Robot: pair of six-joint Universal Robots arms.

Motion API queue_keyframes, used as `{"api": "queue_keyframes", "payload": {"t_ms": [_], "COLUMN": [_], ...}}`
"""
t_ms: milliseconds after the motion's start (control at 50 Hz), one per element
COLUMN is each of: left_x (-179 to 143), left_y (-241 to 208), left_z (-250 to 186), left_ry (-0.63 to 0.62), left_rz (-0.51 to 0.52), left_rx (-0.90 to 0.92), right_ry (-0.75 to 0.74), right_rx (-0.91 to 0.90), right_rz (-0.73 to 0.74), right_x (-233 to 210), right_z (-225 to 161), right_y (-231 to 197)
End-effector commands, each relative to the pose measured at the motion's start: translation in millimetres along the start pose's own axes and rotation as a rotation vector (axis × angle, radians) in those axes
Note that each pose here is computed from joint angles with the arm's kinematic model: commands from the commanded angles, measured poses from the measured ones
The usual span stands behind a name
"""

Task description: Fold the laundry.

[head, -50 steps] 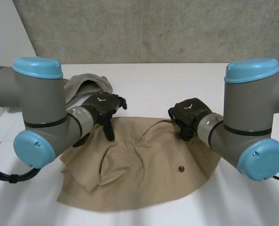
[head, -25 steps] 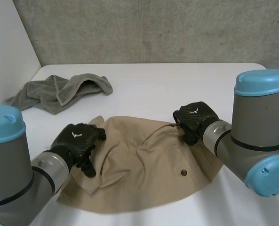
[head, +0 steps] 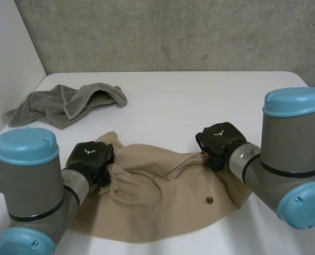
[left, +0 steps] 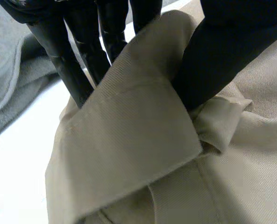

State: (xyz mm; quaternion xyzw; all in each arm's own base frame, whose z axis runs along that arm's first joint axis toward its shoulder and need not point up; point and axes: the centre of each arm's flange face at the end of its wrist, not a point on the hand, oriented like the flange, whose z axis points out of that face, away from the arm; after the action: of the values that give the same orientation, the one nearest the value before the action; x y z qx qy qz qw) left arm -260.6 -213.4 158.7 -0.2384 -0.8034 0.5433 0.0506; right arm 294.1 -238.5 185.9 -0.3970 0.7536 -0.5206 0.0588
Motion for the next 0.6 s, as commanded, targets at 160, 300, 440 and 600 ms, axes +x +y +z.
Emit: {"api": "queue_keyframes", "payload": {"t_ms": [160,300,440,600], "left_x": [-11,-34,-39,-36], "left_y": [-118,-118,-94,-145], "left_z": [-70,-55,9,65], "left_ry": [0.153,0.218,0.244,0.207], "left_rz": [0.112,0.081,0.052,0.084], "left_rx": [0.296,0.175,0.055,0.346], "right_ry": [0.057,-0.022,0.01,0.198], "right_rx": [0.071,-0.055,-0.022,0.257], "right_rz": [-0.356,-0.409,-0.381,-0.186], "right_x": [23,24,28,57], "right_z": [-46,-61,-27,19], "right_y": [-57,-53,-52,-99]}}
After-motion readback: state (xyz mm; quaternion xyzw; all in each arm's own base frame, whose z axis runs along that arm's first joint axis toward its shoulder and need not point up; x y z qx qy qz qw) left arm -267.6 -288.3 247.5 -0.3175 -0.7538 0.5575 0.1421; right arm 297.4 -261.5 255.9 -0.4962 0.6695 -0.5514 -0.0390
